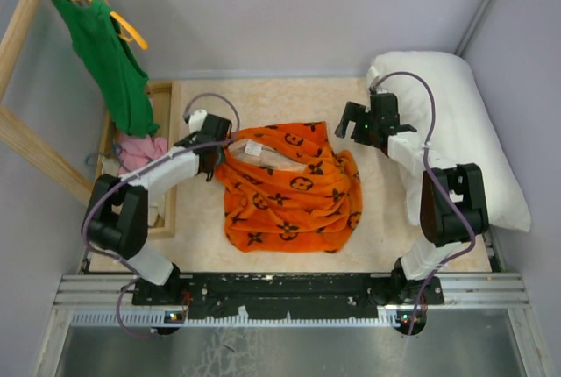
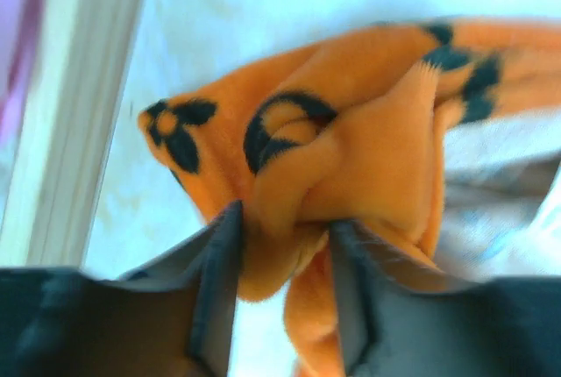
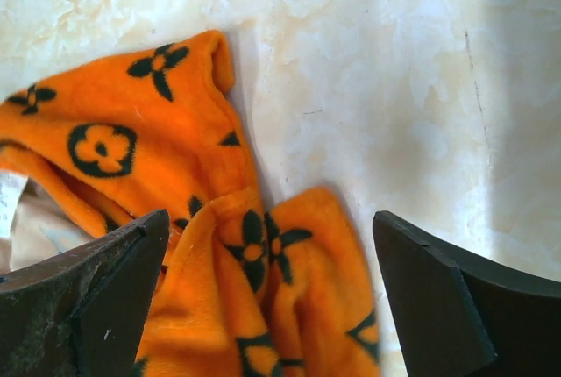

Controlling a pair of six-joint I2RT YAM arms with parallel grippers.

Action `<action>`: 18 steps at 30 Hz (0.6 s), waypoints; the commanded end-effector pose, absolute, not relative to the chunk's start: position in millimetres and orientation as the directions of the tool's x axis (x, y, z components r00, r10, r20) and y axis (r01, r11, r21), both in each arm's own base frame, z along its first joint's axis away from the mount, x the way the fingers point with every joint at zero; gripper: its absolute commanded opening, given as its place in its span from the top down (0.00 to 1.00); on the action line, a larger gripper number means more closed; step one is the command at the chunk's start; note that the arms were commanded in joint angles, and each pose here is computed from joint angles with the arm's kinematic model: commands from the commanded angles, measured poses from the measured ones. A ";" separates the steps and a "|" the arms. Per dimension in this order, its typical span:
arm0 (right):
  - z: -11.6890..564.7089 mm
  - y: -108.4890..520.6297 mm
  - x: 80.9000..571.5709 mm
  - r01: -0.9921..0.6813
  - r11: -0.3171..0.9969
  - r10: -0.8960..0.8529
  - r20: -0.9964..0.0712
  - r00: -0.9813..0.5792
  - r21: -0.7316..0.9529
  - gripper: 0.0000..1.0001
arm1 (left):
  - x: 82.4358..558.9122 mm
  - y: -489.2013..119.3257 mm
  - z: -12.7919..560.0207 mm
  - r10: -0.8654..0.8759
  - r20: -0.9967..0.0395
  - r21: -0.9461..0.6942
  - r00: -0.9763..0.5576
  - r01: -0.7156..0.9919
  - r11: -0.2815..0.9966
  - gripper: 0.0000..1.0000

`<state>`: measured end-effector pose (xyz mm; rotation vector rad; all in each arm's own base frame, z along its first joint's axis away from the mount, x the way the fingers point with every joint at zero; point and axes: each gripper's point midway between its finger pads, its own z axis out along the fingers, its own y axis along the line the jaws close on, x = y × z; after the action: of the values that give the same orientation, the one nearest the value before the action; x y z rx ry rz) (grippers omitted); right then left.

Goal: Remove the pillowcase from the pillow
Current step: Adjust the pillowcase at the center of the board.

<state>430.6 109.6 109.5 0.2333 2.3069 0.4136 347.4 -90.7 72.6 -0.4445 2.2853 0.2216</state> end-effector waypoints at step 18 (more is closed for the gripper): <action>71.6 141.2 443.7 -0.075 0.884 0.286 -0.659 -0.695 0.462 0.26 | 334.7 -83.8 85.8 -0.388 -0.566 -0.304 -0.727 -0.254 0.918 0.17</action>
<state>416.2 126.7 55.6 0.2514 2.3550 0.5475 337.9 -87.3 108.2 -0.4194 2.3876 -0.2246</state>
